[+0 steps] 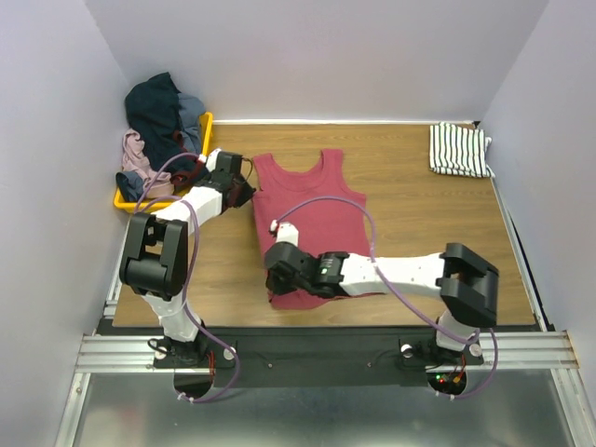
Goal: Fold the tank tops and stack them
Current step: Fold the tank top
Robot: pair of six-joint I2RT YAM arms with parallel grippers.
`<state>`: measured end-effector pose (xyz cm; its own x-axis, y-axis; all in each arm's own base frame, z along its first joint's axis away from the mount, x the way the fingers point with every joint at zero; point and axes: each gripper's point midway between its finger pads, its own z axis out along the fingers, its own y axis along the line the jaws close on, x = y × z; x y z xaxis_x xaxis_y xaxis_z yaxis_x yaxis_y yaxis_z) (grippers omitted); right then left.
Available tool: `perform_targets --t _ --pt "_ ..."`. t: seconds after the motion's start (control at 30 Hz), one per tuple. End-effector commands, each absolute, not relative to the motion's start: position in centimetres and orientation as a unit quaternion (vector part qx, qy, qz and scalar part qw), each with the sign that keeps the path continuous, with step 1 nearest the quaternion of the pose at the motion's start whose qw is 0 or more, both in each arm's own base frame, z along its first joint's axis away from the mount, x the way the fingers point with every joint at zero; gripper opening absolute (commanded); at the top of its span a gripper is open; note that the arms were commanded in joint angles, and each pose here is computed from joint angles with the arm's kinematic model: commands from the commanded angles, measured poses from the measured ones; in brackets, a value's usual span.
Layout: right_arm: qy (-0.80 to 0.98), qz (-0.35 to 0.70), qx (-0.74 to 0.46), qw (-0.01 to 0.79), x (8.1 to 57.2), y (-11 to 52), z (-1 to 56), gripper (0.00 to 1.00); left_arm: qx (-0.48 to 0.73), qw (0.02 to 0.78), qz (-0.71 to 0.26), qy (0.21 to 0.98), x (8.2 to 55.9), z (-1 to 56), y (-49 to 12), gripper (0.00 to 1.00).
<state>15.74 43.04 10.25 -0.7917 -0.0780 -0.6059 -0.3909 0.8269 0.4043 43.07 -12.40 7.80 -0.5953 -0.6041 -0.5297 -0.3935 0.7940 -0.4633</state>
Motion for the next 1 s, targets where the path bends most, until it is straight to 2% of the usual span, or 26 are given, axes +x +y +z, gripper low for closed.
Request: perform_targets --t 0.0,0.37,0.97 --pt "0.894 0.298 -0.080 0.326 17.0 41.7 13.5 0.14 -0.275 0.376 -0.163 0.870 45.0 10.8 -14.7 0.00" --pt "0.907 0.270 -0.021 0.322 16.5 34.4 10.6 0.14 -0.246 0.370 -0.179 0.878 46.4 11.2 -20.1 0.00" --pt "0.921 0.225 0.026 0.318 15.7 29.5 6.3 0.14 -0.200 0.347 -0.177 0.899 46.4 8.5 -26.7 0.00"
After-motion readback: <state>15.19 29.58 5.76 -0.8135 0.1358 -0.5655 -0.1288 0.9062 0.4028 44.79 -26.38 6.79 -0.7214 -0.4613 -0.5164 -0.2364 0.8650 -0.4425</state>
